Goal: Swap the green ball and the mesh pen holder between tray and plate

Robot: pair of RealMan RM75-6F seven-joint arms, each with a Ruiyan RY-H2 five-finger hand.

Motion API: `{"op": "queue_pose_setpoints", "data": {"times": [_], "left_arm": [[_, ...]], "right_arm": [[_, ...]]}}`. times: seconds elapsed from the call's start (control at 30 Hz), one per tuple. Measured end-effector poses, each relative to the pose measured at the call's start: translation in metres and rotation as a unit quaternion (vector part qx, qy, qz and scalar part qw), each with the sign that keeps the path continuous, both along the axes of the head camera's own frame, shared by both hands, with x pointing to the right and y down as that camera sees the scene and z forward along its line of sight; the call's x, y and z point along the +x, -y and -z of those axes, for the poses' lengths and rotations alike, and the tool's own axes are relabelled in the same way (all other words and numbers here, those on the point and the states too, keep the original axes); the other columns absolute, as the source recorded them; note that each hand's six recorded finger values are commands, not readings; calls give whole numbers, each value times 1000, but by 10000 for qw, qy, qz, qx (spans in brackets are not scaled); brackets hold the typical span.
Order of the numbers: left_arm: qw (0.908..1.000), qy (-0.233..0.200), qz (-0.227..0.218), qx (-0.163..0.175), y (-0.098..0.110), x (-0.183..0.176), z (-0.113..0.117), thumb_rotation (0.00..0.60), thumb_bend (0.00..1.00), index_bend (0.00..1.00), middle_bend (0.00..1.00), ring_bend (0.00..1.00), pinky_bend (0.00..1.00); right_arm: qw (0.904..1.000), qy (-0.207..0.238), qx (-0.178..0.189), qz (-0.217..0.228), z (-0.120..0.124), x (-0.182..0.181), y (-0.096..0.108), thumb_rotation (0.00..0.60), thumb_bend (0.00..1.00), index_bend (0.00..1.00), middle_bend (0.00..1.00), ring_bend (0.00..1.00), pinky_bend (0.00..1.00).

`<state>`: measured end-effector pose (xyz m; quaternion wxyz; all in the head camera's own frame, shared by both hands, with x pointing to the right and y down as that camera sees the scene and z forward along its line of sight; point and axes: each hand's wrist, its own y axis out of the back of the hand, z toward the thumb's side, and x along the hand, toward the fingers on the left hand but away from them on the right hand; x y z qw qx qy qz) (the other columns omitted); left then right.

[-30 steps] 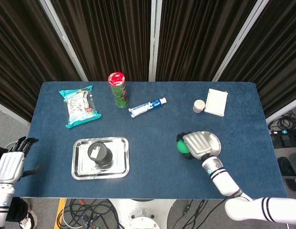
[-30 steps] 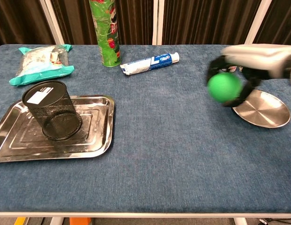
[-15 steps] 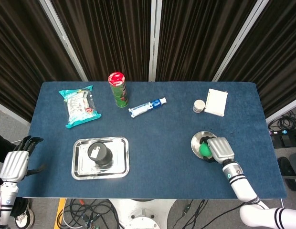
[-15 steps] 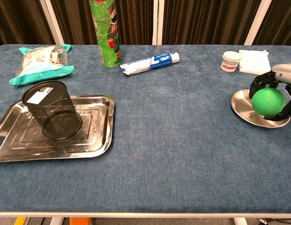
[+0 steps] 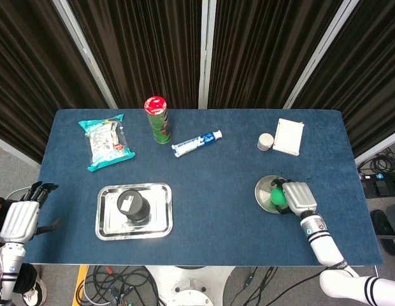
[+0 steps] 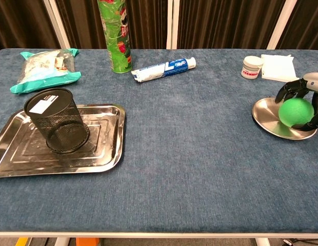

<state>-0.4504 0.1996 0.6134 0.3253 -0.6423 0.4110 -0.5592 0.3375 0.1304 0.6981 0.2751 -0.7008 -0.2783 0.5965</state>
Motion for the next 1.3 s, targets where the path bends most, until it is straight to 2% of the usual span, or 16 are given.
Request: {"op": "queue_pose_setpoints", "data": {"times": [0.27,0.43,0.53,0.57,0.63,0.67,0.7,0.8,0.9,1.07,1.3], "left_arm": [[9999,-13,-61,106,1,-1,7,600,147,186,144,79,289],[9994,-35,-149,320,-1,-4,22,600,139,186,144,79,289],[9987,24,-179,468,-8,-8,36,600,134,186,144,79,289],[9985,66,-194,507,-9,-9,39,583,132,184,144,79,282],[9980,206,-253,542,-13,-10,43,472,127,176,143,77,257],[9974,336,-318,552,-16,-10,45,390,126,167,136,67,238],[9968,442,-379,554,-19,-10,46,337,126,157,124,57,227],[9941,722,-594,546,-34,-8,51,222,132,138,77,31,194],[9936,807,-564,560,-49,-10,57,147,137,135,69,26,185],[9942,902,-404,420,-64,-16,55,122,140,126,69,26,181],[9965,760,-191,299,-67,-24,43,116,141,124,69,26,181]], "right_arm": [[9998,133,114,-94,12,9,-1,600,52,119,171,98,254],[9981,54,576,-197,44,29,-8,600,21,43,125,18,161],[9947,-96,923,-448,73,56,-21,600,11,3,63,0,60],[9932,-145,1010,-556,81,66,-27,600,10,0,36,0,26],[9892,-259,1183,-824,100,89,-45,600,13,0,6,0,0],[9874,-324,1246,-924,107,98,-54,600,23,0,0,0,0],[9850,-425,1318,-1029,115,109,-67,600,35,0,0,0,0],[9806,-727,1401,-1161,128,133,-99,600,72,0,0,0,0],[9780,-977,1418,-1179,134,149,-126,600,83,0,0,0,0],[9739,-1062,1649,-1146,133,153,-145,600,88,0,0,0,0],[9679,-929,2035,-1147,129,150,-144,600,89,0,0,0,0]]}}
